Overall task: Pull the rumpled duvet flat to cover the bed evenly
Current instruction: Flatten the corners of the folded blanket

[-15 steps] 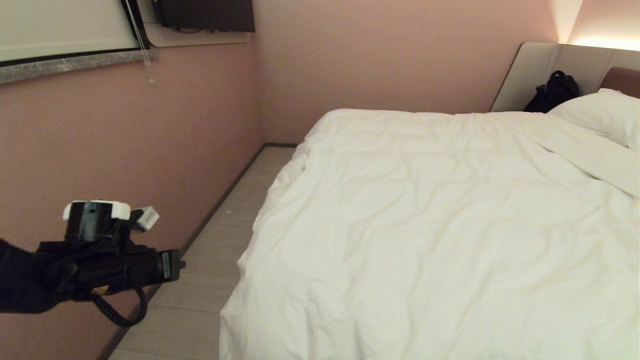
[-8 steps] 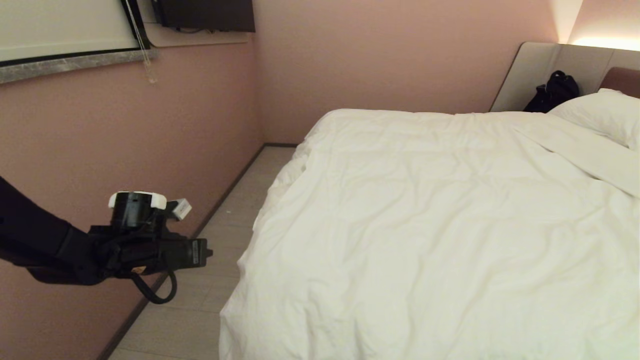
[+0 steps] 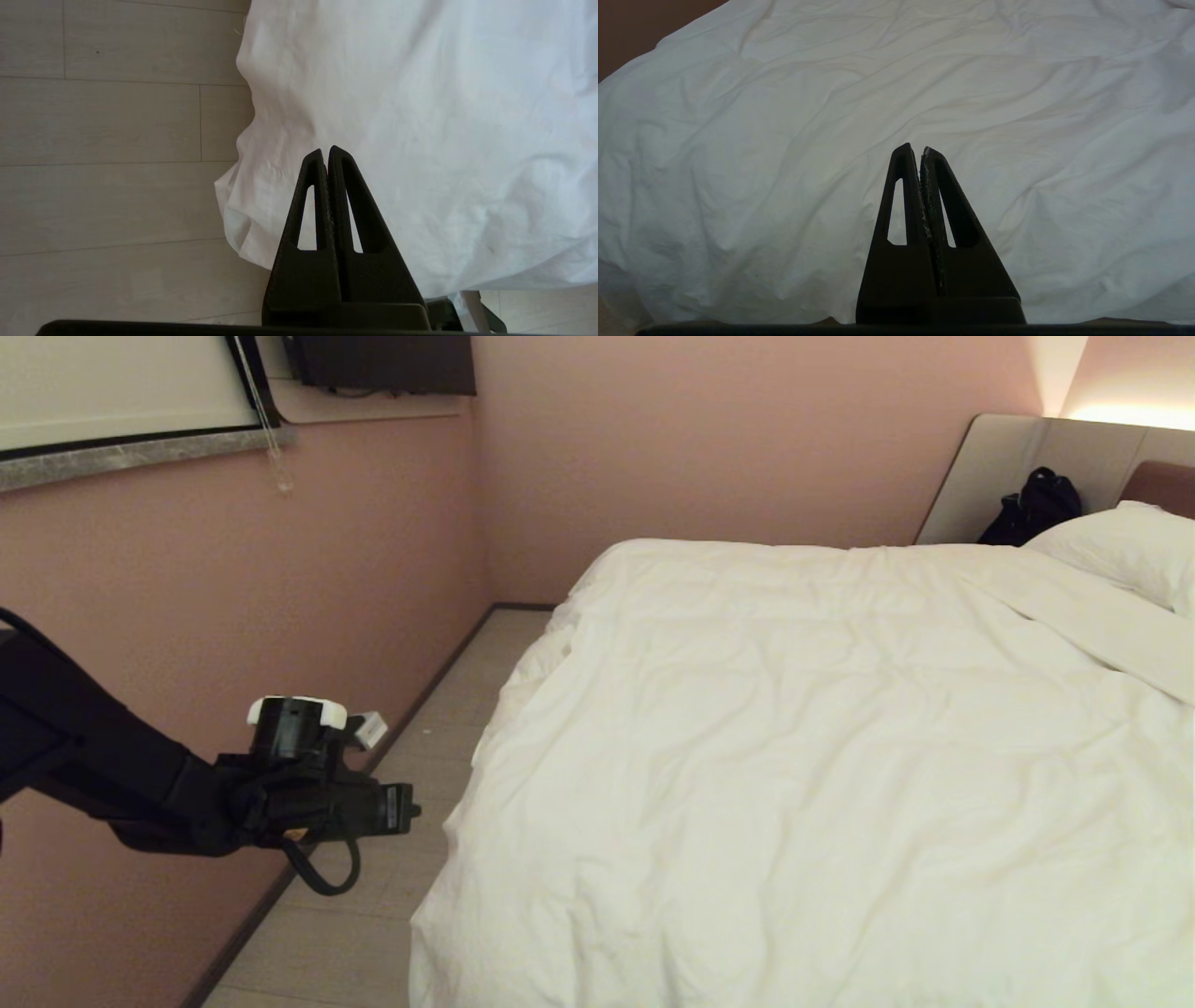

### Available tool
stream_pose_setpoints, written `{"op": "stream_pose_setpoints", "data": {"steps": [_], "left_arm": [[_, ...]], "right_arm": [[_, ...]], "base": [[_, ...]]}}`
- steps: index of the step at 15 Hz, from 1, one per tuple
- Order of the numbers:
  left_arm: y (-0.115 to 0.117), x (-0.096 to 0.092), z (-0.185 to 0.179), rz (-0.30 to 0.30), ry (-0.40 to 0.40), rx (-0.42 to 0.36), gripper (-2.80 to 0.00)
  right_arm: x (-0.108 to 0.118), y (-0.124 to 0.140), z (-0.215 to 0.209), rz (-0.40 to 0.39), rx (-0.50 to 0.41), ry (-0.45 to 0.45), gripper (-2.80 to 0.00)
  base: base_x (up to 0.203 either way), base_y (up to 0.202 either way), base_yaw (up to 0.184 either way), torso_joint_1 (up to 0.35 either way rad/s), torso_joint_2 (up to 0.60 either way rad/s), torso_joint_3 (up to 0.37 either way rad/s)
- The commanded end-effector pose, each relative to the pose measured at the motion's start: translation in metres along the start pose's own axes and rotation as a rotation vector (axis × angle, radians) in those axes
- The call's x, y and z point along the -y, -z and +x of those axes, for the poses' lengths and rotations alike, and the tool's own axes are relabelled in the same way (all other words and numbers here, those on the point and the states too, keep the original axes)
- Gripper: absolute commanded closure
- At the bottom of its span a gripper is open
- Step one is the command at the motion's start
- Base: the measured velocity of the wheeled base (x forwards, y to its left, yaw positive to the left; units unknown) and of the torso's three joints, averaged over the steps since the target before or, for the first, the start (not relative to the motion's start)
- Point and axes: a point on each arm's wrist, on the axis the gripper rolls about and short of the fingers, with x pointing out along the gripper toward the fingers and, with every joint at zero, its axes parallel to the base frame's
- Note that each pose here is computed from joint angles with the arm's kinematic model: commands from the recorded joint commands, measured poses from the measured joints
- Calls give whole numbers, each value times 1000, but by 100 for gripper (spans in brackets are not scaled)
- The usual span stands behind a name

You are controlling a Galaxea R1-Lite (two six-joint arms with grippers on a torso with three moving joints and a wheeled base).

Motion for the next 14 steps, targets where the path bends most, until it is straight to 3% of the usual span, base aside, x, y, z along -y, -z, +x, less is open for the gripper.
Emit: {"op": "stream_pose_setpoints", "data": {"steps": [1, 6, 14], "left_arm": [[1, 2, -3, 2, 4, 2, 0], [4, 12, 1, 23, 22, -17, 0], [10, 5, 38, 18, 19, -75, 0]], "right_arm": [[0, 0, 0, 0, 1, 1, 0], [0, 0, 0, 0, 0, 0, 0], [0, 0, 0, 0, 0, 0, 0]], "base": [[0, 0, 0, 0, 0, 0], [0, 0, 0, 0, 0, 0], [0, 0, 0, 0, 0, 0]]}}
